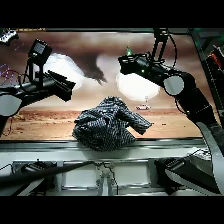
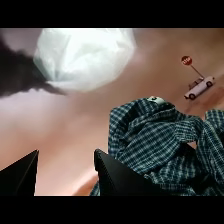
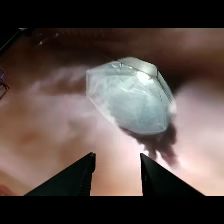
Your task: Fold the clothes and pants, and hang the long-sleeved shirts on hangers.
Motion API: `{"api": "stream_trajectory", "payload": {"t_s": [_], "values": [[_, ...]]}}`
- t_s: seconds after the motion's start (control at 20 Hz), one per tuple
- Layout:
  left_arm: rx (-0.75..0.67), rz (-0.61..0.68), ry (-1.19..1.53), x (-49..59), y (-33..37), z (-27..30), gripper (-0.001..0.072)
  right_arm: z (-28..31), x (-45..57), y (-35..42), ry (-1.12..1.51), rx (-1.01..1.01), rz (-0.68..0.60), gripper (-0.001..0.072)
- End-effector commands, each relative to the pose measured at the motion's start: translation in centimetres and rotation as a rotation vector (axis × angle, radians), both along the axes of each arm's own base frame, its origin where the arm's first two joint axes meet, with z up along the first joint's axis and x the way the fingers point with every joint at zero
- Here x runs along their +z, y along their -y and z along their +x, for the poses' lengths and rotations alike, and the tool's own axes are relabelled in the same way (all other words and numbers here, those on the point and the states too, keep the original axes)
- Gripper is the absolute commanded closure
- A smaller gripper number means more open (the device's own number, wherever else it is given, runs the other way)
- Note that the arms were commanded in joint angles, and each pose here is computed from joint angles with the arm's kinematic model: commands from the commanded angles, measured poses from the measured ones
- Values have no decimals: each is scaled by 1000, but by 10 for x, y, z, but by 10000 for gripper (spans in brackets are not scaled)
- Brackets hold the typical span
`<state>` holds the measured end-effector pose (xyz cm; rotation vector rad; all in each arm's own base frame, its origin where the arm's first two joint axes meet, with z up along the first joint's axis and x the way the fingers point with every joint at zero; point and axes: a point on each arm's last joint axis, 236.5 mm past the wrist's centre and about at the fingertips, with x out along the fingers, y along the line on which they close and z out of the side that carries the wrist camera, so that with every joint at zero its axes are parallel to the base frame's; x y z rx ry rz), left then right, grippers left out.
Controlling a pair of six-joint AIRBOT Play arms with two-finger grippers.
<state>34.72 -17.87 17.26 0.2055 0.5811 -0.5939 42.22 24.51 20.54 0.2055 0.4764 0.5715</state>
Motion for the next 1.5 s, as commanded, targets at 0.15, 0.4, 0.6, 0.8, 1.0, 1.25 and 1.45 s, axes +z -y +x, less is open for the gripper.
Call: {"api": "stream_trajectory", "payload": {"t_s": [0.15, 0.4, 0.6, 0.8, 1.0, 1.25, 1.45], "values": [[-12, 16, -42, -8, 0, -7, 347, 0, 0, 0, -1, 0, 0, 380], [44, 7, -230, -48, -7, -29, 347, 0, 0, 0, -1, 0, 0, 380], [341, -14, -404, -103, -46, -34, 346, 0, 0, 0, -1, 0, 0, 380], [506, 108, -396, -129, -94, -32, 313, 0, 0, 0, -1, 0, 0, 380], [531, 47, -515, -158, -90, -51, 313, 0, 0, 0, -1, 0, 2, 380], [351, -128, -677, -174, -30, -83, 102, 0, 0, 0, -2, 0, 3, 380], [347, -180, -760, -189, -19, -100, 68, 0, 0, 0, -2, 0, 3, 380]]}}
